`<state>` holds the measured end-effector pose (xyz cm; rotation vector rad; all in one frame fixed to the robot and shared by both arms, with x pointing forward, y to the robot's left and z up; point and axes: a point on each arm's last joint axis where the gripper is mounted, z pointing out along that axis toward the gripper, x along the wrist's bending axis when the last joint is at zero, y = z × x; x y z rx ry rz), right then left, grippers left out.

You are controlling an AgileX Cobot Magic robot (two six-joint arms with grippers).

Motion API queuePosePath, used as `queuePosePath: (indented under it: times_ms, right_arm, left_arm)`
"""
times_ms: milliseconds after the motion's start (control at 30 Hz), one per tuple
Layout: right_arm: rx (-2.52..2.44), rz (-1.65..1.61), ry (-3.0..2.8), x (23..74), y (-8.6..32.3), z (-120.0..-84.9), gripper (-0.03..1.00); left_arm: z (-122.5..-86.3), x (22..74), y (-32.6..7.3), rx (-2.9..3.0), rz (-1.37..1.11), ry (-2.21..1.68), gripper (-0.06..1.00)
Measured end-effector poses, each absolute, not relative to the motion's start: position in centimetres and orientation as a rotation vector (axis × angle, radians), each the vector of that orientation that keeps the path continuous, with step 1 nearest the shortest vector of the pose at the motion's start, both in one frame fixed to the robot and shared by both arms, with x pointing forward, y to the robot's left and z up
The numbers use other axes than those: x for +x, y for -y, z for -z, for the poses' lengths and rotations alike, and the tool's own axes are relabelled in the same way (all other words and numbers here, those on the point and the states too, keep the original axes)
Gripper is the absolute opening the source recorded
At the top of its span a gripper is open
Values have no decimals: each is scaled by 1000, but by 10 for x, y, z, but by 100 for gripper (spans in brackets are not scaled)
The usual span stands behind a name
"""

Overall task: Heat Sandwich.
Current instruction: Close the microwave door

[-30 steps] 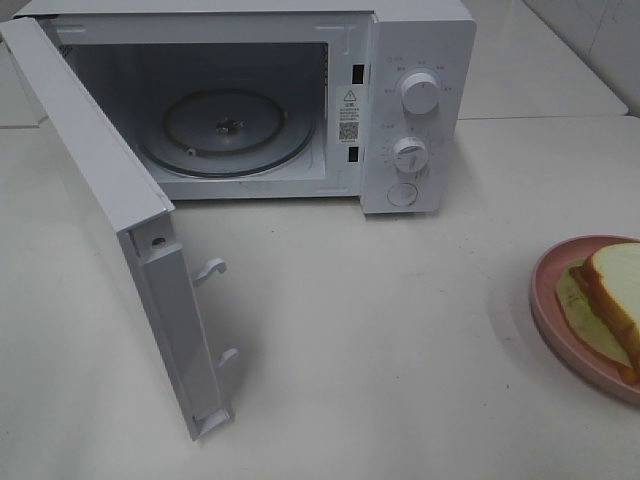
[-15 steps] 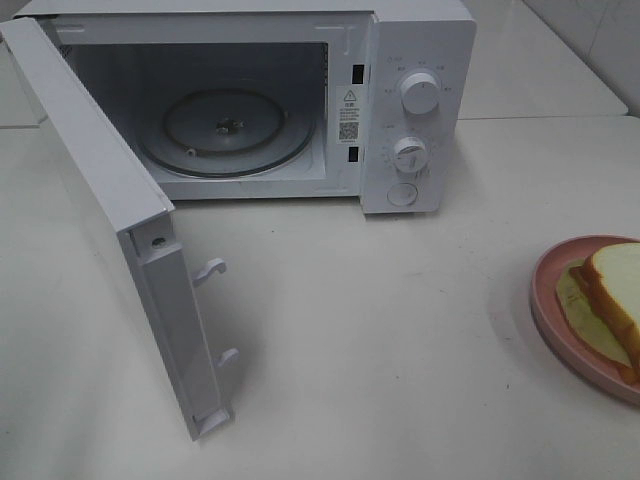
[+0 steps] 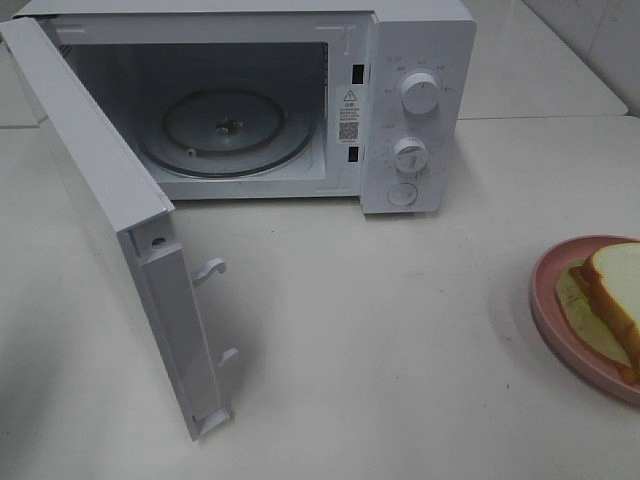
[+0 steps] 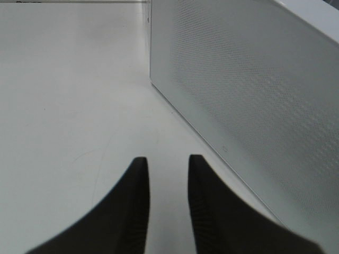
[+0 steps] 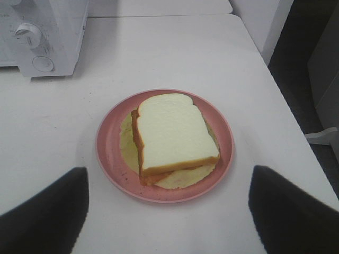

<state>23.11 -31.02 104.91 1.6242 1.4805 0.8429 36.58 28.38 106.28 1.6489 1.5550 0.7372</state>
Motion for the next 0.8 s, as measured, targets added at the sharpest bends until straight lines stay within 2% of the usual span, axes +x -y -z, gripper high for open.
queuePosePath:
  times_ms: [33, 100, 633, 800]
  right_arm:
    - [1624, -843, -1480, 231, 310, -1049, 76]
    - [1624, -843, -1480, 231, 310, -1049, 76]
    - [1624, -843, -1480, 231, 310, -1049, 76]
    - [1624, -843, -1480, 231, 310, -1049, 76]
  left_arm:
    - [-1060, 373, -283, 1655, -735, -1562, 8]
    - [-1058, 380, -283, 1654, -738, -1562, 1]
    - [-1029, 425, -278, 1708, -689, -1630, 0]
    - [-1022, 443, -277, 1688, -746, -1586, 0]
